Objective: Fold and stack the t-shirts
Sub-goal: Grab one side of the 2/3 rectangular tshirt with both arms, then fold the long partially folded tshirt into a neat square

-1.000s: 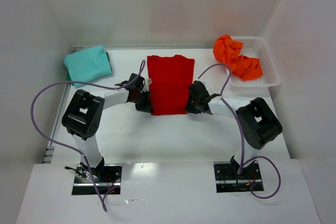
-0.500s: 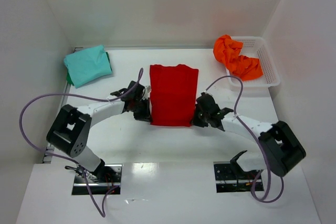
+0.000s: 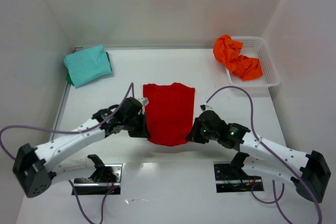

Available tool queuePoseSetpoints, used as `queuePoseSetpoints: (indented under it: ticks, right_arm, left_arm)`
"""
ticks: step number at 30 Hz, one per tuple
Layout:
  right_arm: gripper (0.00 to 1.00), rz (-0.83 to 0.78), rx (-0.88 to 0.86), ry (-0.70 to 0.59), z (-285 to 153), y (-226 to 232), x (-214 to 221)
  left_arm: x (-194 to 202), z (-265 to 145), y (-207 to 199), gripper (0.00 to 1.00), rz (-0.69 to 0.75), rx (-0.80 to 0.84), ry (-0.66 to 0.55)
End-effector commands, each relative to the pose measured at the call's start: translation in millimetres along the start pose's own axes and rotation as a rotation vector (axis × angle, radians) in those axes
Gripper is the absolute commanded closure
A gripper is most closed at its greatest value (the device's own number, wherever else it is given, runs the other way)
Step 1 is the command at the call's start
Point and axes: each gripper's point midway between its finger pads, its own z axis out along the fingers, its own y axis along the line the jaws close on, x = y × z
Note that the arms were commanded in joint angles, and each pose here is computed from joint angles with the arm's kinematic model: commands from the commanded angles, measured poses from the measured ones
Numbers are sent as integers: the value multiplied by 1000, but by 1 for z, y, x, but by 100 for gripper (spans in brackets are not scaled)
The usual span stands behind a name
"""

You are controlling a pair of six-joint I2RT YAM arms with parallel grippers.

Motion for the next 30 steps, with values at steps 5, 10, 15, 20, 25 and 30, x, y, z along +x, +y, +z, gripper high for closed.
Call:
queuePoseSetpoints:
  ticks: [5,10,15,20,25,30]
  right_arm:
    - [100,43,-49,-121,-39,29,-29]
    - [100,11,-14,-264,-47,48,-75]
    - [100,-15,-4,-387,-46,52,-128]
    - [100,-46,-3,-424,-33,60,-166]
    - [100,-67,12,-443,-14,66,-194]
    - [100,-43,30,-495,-5,58,-227]
  left_arm:
    - [-14,-56,2,100,-96,-43,-159]
    - [-39,-58,1,100,-90,-107,-228]
    - [-81,-63,-5,100,-57,-141,-346]
    - [-108,-39,3,100,-42,-161,-320]
    - [-141,-32,19,100,-55,-178,-324]
    - [-174,-34,35,100,-50,-186,-363]
